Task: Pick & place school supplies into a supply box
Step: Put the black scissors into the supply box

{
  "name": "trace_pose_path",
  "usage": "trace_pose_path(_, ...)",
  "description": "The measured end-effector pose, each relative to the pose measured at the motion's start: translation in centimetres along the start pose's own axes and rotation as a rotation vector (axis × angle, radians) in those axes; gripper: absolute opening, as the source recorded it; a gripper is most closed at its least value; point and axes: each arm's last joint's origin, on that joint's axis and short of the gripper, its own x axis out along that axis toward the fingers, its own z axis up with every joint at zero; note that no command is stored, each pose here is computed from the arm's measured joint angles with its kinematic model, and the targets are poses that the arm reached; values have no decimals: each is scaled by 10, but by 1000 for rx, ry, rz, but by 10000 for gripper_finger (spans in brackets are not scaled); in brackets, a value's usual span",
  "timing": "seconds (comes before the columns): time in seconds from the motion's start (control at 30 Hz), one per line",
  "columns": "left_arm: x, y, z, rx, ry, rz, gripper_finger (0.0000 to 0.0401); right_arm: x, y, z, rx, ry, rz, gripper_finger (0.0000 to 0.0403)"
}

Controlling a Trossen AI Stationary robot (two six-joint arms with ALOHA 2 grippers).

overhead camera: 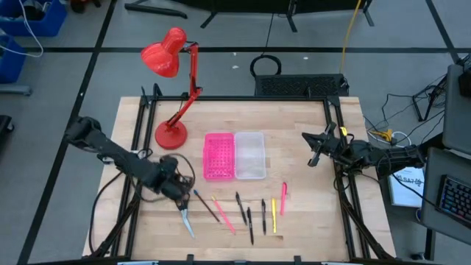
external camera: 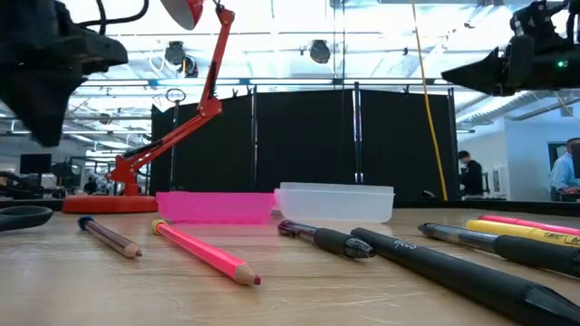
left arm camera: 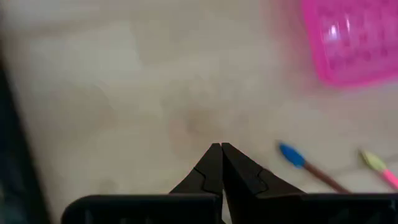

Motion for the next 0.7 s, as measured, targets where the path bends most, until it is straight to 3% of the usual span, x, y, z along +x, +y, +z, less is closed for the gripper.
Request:
trace_pose_path(0.23,14,-10,-37,91,17,-42,10,-1,2,9,-10,-127,146,0)
trace_pose_path(0.33,14,-10,-41,82,15,-54,10,-1,1,13,39,-158,142,0)
trace_pose_path(0.4,14,-10,-41,136,12,-53,10,-1,1,14,49,-164,141,0)
trace_pose_path(0.53,14,-10,-40,396,10,-48,10,-1,1,14,10,-164,138,0)
trace_pose_path(0.7,8,-18,-34,862,192,-85,10,-1,0,17,3,-202,121,0)
